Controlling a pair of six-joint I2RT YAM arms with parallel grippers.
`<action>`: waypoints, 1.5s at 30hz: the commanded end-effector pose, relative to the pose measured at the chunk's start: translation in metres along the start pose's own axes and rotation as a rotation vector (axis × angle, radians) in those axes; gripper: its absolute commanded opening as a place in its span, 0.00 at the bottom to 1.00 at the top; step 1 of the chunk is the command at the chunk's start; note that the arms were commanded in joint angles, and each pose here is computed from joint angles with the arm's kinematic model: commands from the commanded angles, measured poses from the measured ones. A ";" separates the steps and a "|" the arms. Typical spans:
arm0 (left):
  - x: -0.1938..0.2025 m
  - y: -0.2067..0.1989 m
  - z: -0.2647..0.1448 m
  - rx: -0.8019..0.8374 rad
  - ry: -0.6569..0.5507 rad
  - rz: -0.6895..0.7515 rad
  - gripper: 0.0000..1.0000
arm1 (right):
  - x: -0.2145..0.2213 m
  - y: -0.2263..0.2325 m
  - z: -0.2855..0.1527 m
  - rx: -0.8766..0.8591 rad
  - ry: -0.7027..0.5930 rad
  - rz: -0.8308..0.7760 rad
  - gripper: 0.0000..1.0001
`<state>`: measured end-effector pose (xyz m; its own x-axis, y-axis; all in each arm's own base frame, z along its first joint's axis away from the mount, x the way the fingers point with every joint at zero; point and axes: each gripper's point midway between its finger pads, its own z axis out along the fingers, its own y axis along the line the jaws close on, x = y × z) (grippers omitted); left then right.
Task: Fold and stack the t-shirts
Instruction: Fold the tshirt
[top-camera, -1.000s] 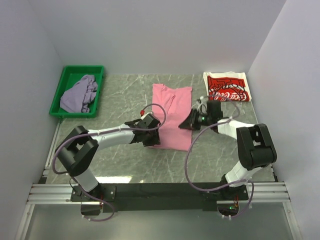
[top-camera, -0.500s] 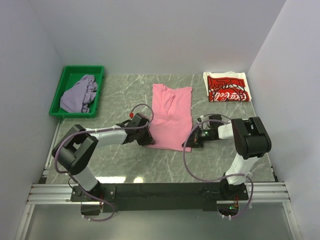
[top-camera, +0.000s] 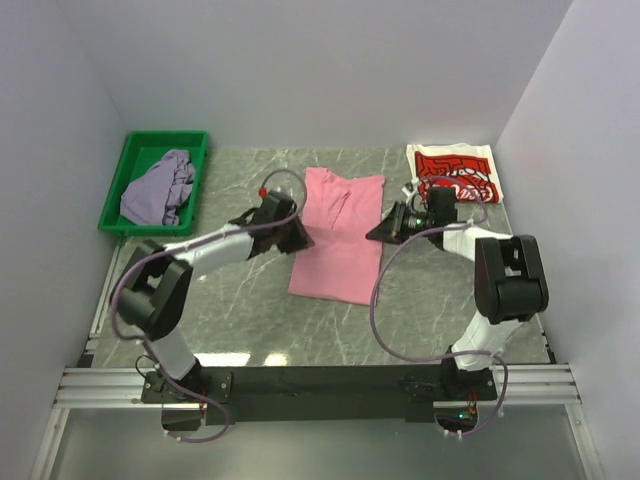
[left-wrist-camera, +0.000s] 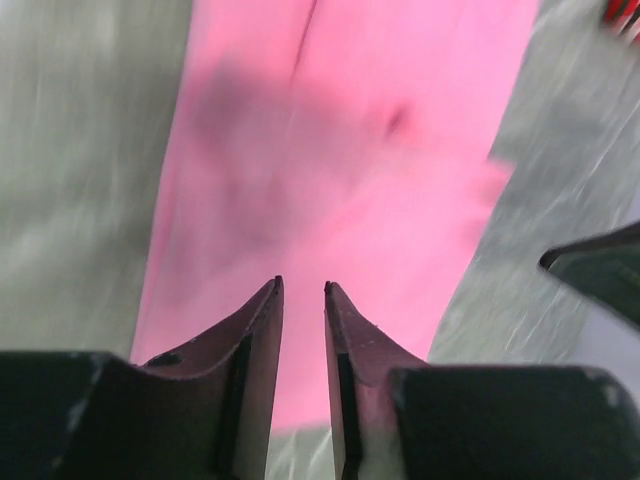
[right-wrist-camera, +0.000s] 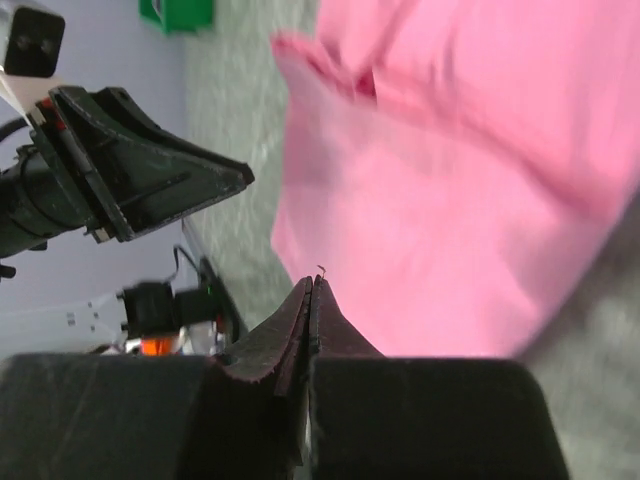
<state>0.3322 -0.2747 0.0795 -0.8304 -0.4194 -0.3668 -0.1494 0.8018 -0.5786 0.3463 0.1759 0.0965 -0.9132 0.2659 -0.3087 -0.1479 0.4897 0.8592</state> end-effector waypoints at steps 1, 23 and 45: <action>-0.046 -0.014 0.032 0.035 -0.064 0.049 0.29 | -0.034 -0.005 0.011 0.000 -0.048 -0.007 0.00; -0.088 0.011 0.026 0.011 -0.086 -0.020 0.44 | -0.045 -0.018 -0.010 0.056 -0.118 0.010 0.00; 0.030 0.062 -0.060 -0.045 -0.007 -0.008 0.53 | 0.160 -0.013 0.095 0.139 0.476 0.103 0.00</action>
<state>0.2626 -0.2084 0.0643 -0.8396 -0.4246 -0.3389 -0.1969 0.8192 -0.5386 0.2308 0.3012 0.0142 -0.9944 -0.1051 0.0123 -0.0422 0.5011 0.8644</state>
